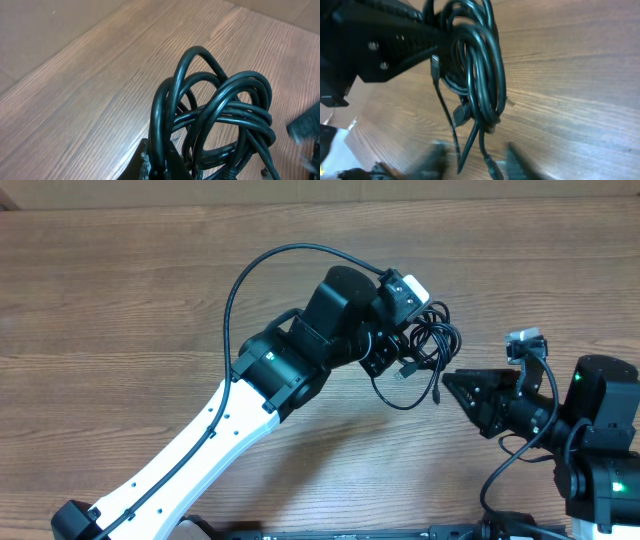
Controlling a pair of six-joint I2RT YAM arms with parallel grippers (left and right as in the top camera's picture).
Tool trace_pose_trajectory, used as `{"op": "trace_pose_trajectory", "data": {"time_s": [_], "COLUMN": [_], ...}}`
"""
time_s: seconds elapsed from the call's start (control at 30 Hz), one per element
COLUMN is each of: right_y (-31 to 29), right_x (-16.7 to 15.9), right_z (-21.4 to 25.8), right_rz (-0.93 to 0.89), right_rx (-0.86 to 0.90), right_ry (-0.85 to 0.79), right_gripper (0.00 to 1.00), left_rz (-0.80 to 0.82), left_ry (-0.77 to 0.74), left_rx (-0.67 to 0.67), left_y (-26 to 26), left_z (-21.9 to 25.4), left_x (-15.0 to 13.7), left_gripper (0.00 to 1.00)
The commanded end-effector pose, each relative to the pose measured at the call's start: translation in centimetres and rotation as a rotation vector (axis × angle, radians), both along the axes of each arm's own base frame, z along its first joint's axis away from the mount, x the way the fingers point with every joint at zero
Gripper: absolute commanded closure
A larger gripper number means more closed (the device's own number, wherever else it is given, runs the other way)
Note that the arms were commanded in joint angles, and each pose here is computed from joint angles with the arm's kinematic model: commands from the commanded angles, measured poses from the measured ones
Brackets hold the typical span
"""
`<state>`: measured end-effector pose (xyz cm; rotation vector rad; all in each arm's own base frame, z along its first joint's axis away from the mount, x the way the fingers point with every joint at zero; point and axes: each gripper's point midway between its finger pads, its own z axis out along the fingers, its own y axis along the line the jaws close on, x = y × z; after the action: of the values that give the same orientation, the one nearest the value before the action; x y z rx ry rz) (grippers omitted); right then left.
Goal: Untangle cables
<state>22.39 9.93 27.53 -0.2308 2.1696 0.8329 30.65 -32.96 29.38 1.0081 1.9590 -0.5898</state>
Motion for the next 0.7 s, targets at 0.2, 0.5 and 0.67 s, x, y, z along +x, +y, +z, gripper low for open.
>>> {"op": "trace_pose_trajectory", "data": {"time_s": [0.2, 0.5, 0.67], "right_y": [2.3, -0.5, -2.5], "right_x": [-1.4, 1.0, 2.6], "right_z": [2.3, 0.9, 1.0], "right_rz": [0.145, -0.062, -0.189], "right_rx": [0.128, 0.021, -0.028], "right_ry": [-0.039, -0.013, -0.039], "right_gripper": [0.32, 0.3, 0.28], "left_rz": [0.091, 0.054, -0.05], "left_ry": [-0.017, 0.009, -0.074], "left_rx": [-0.023, -0.038, 0.085], "left_y": [1.0, 0.6, 1.1], "left_z": [1.4, 1.3, 0.1], "left_x": [0.9, 0.2, -0.5], "left_gripper": [0.96, 0.96, 0.96]}}
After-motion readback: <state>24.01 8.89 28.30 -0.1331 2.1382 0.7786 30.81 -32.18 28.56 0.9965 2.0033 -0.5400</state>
